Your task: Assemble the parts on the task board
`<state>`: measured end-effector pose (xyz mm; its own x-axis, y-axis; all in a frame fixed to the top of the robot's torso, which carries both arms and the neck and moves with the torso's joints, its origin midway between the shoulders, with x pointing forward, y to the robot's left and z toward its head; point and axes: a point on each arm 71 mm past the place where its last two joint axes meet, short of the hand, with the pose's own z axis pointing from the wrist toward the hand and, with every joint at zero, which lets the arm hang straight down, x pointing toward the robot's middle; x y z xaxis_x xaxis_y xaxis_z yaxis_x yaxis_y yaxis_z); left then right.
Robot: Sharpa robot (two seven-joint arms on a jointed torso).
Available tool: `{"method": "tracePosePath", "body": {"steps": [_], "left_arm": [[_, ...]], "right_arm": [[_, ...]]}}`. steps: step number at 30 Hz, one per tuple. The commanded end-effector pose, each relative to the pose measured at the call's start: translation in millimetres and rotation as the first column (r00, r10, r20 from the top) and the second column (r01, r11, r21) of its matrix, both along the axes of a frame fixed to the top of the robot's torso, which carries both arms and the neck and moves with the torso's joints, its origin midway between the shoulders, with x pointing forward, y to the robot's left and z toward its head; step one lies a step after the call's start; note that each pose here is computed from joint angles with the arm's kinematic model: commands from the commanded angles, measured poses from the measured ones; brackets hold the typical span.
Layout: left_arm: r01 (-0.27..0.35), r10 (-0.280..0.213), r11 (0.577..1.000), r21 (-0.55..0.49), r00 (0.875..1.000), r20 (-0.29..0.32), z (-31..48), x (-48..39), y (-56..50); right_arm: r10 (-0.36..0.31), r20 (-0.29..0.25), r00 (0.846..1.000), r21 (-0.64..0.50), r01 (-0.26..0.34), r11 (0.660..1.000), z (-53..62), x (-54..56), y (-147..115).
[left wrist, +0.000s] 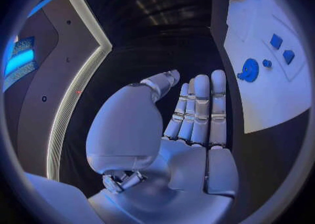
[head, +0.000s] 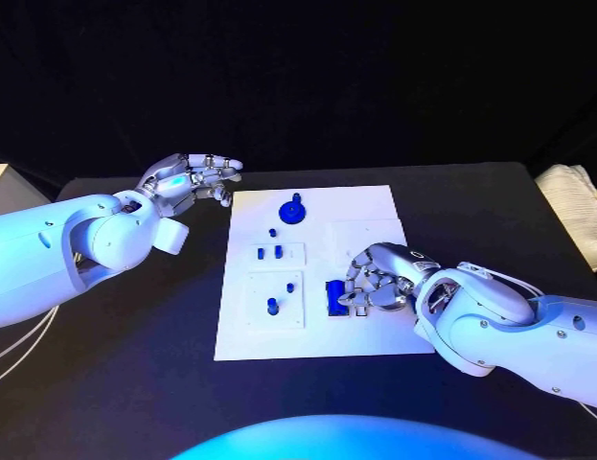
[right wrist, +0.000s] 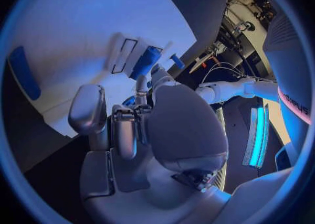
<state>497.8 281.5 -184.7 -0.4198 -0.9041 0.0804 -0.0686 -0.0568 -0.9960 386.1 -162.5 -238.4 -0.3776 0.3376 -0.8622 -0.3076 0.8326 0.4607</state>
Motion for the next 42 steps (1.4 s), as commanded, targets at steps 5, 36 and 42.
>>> {"method": "tracePosePath", "body": {"steps": [5,36,42], "left_arm": [[0.005,-0.005,1.0,-0.008,1.0,-0.003,0.6,-0.6,2.7],[0.005,-0.005,1.0,-0.008,1.0,0.001,0.3,-4.3,6.6],[0.004,-0.004,1.0,-0.008,1.0,0.001,0.1,-4.5,6.9]], "right_arm": [[-0.095,0.106,0.99,0.158,0.077,0.984,17.7,-0.6,-22.6],[-0.268,0.013,0.963,-0.165,0.266,0.95,-5.2,-11.9,-123.8],[-0.255,-0.01,0.967,-0.17,0.25,0.953,-15.4,-14.0,-114.2]]}}
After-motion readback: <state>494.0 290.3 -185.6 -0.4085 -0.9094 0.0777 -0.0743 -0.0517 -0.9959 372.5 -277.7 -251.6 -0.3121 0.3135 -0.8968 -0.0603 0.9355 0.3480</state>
